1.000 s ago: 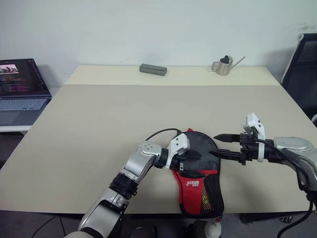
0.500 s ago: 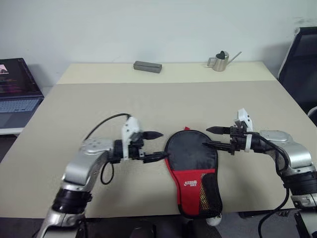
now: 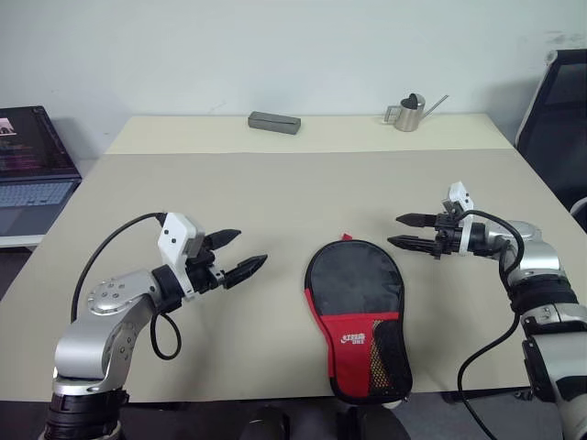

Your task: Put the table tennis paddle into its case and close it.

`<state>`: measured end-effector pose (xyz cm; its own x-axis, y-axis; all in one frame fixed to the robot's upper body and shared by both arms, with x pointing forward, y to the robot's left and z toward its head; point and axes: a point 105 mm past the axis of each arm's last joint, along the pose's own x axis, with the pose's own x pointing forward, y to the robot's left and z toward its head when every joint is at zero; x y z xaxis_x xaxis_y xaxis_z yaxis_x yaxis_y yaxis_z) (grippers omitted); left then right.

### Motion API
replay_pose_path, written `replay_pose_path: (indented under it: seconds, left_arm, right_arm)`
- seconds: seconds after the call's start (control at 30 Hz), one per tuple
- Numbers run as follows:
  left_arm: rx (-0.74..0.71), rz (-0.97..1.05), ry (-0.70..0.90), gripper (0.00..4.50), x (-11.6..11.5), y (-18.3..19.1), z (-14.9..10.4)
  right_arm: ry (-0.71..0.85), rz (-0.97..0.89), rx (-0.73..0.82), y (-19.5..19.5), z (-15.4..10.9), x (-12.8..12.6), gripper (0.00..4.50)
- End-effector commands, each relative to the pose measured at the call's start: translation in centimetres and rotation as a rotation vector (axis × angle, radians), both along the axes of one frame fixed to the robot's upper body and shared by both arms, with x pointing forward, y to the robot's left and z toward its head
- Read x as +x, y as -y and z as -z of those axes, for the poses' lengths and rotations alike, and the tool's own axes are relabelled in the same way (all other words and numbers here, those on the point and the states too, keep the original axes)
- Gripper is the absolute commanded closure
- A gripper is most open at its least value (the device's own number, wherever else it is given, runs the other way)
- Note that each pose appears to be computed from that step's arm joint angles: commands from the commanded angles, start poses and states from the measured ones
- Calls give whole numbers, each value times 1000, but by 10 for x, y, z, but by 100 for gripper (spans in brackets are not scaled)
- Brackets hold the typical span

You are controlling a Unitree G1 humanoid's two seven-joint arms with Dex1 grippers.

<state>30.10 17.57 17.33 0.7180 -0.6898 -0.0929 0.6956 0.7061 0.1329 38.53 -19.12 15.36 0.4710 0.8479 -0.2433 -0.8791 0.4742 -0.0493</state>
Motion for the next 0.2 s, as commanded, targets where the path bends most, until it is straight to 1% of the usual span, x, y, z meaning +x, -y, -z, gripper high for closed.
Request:
replay_pose_path:
  seconds: [0.03, 0.2]
  left_arm:
    - [48, 18, 60, 21, 4, -1, -15]
    - [56, 10, 56, 21, 17, 1, -10]
  right_arm:
    - [84, 9, 0, 7, -21, 3, 62]
    - [78, 37, -13, 17, -20, 0, 62]
